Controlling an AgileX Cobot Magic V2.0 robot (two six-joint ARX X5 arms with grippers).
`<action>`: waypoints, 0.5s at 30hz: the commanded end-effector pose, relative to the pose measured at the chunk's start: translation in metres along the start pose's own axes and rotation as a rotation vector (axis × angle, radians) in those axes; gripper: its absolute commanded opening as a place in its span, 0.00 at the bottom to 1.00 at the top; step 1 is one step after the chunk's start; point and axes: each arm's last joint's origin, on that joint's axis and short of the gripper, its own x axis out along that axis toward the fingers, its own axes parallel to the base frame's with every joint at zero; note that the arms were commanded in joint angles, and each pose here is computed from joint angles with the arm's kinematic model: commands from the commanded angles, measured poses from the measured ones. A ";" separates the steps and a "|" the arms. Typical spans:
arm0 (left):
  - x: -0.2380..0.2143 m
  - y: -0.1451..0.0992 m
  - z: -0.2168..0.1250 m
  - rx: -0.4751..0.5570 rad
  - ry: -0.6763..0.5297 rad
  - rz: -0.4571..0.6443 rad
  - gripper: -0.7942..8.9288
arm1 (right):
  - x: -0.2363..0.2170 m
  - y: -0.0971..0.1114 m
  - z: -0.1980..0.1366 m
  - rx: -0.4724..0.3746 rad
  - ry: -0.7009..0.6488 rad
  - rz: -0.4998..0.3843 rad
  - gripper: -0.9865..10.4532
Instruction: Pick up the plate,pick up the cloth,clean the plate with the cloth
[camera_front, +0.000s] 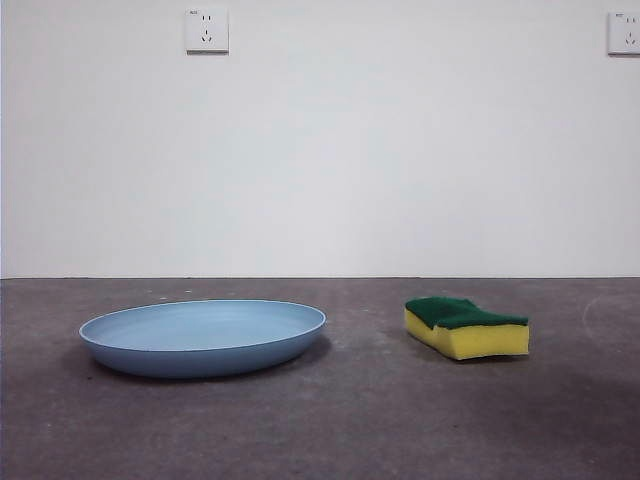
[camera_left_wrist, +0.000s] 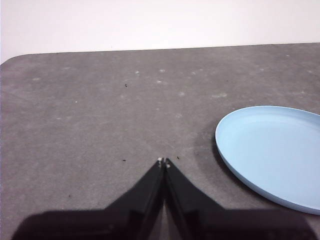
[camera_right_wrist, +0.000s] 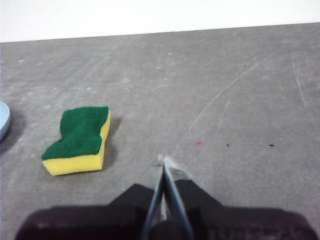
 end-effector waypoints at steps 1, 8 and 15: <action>0.001 0.000 -0.004 0.011 0.006 0.002 0.08 | 0.001 0.000 -0.005 0.013 0.023 -0.005 0.09; 0.001 0.000 -0.003 -0.016 0.001 -0.001 0.08 | 0.001 0.000 -0.005 0.089 0.023 -0.003 0.09; 0.001 0.000 -0.001 -0.095 -0.025 -0.014 0.08 | 0.001 0.000 -0.003 0.120 0.009 -0.001 0.09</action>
